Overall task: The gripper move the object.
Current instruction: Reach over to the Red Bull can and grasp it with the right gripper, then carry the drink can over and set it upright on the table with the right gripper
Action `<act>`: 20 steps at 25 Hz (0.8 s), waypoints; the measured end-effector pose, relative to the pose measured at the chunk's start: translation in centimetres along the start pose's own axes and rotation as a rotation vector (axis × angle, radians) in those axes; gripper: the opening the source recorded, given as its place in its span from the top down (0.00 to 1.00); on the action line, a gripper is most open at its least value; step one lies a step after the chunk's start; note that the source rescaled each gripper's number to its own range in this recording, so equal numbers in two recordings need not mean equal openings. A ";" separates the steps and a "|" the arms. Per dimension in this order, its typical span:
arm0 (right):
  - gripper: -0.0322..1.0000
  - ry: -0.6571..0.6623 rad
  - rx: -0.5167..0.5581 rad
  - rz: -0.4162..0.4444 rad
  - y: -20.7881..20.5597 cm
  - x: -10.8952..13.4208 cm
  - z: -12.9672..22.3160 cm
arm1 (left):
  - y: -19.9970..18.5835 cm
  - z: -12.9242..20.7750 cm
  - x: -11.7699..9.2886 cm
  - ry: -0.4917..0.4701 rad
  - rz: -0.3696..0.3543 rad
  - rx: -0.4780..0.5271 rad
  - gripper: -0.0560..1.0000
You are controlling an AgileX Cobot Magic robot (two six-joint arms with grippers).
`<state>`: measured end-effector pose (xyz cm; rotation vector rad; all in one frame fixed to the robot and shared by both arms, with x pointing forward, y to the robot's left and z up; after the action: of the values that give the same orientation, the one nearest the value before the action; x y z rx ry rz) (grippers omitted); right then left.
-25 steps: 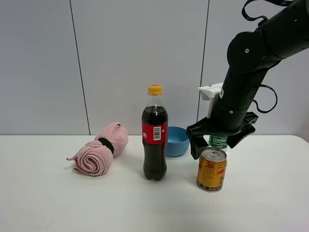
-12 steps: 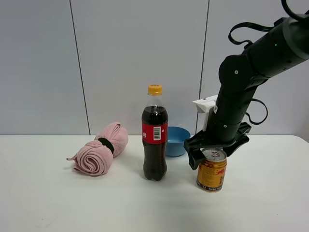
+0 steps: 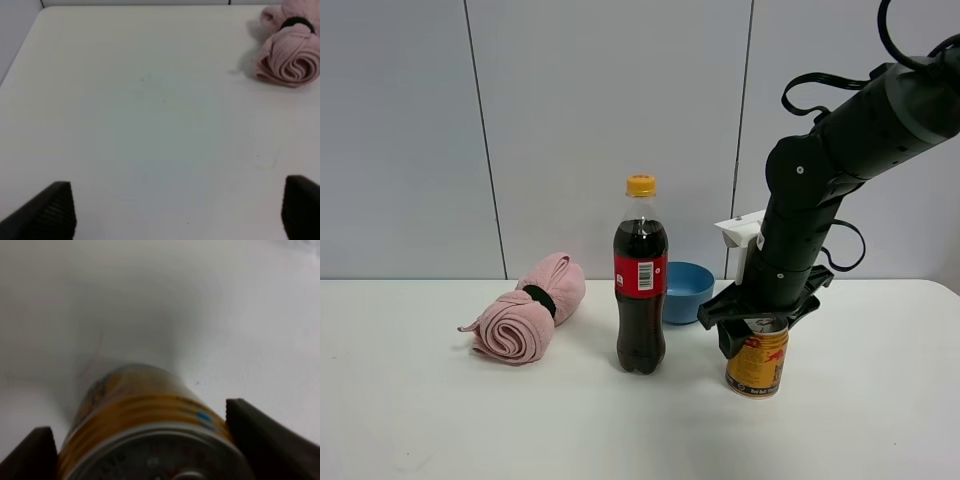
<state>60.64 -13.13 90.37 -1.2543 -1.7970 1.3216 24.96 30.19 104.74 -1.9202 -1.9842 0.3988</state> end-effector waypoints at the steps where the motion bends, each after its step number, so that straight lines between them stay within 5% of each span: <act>1: 0.96 0.001 0.003 0.001 0.0 0.0 0.0 | 0.0 0.0 0.0 0.000 0.000 0.000 0.00; 7: 0.96 0.018 0.071 0.011 -1.4 -0.2 0.7 | 0.0 0.0 0.0 0.000 0.000 0.000 0.00; 13: 0.96 0.014 0.068 -0.004 -8.2 -0.2 1.1 | 0.0 0.0 0.0 0.000 0.000 0.000 0.00; 20: 0.96 -0.184 -0.052 -0.218 -17.2 5.6 2.4 | 0.0 0.0 0.0 0.000 0.000 0.000 0.00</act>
<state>50.38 -10.22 105.20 -0.9557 -2.0427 1.3081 24.96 30.19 104.74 -1.9202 -1.9842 0.3988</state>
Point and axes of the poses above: a point on each arm's last joint axis where the gripper is mounted, y pointing out along that axis toward the gripper, x along the wrist's bending axis when the last joint is at zero, z = x × y, the point moved 2 cm from there along y, pointing out along that axis toward the gripper, and after that the axes turned 3 degrees about y, right-handed, at the moved point
